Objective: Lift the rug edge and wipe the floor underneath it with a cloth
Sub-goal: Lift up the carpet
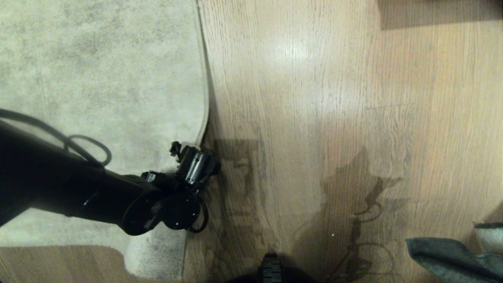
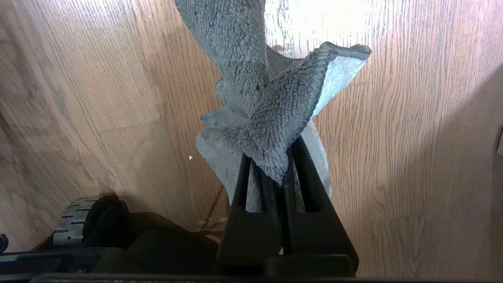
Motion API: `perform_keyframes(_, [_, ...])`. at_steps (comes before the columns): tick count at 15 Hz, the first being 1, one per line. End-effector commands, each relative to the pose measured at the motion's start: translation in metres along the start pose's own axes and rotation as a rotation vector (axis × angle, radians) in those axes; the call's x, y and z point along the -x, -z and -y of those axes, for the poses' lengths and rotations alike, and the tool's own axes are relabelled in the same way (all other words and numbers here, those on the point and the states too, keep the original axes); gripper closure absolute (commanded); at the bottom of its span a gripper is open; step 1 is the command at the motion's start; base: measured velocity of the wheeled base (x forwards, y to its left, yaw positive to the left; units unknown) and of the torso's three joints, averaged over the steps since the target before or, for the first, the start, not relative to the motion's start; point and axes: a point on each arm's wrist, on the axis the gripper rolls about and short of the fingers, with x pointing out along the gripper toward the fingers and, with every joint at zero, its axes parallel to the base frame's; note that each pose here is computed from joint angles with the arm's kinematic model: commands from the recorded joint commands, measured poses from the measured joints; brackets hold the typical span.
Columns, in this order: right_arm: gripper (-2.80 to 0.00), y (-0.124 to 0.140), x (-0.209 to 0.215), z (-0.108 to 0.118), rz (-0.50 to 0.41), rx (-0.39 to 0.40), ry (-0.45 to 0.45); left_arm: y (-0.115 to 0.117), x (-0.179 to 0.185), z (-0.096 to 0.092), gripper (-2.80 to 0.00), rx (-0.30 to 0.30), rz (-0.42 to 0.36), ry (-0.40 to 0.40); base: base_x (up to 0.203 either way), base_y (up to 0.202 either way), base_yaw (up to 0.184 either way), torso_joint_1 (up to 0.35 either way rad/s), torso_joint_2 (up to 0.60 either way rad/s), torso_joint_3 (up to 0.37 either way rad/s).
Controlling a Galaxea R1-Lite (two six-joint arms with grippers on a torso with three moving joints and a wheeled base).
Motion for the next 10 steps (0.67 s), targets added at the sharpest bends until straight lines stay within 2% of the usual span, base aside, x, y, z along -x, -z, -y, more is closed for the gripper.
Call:
perform_keyframes(1, [0.0,0.0,0.0,0.0,-0.001,-0.001,0.0,-0.005,0.002,-0.005,-2.8,0.013,0.013,-0.009,0.0,0.0,0.0,0.0,0.0,0.0])
perform_keyframes(3, [0.0,0.0,0.0,0.0,-0.001,-0.001,0.0,-0.014,0.003,-0.012,-2.8,0.017,0.031,-0.013,0.0,0.0,0.0,0.0,0.0,0.0])
perform_keyframes(10, [0.0,0.0,0.0,0.0,-0.001,-0.001,0.0,-0.018,0.015,-0.01,-2.8,0.013,0.06,0.013,0.0,0.0,0.0,0.0,0.0,0.0])
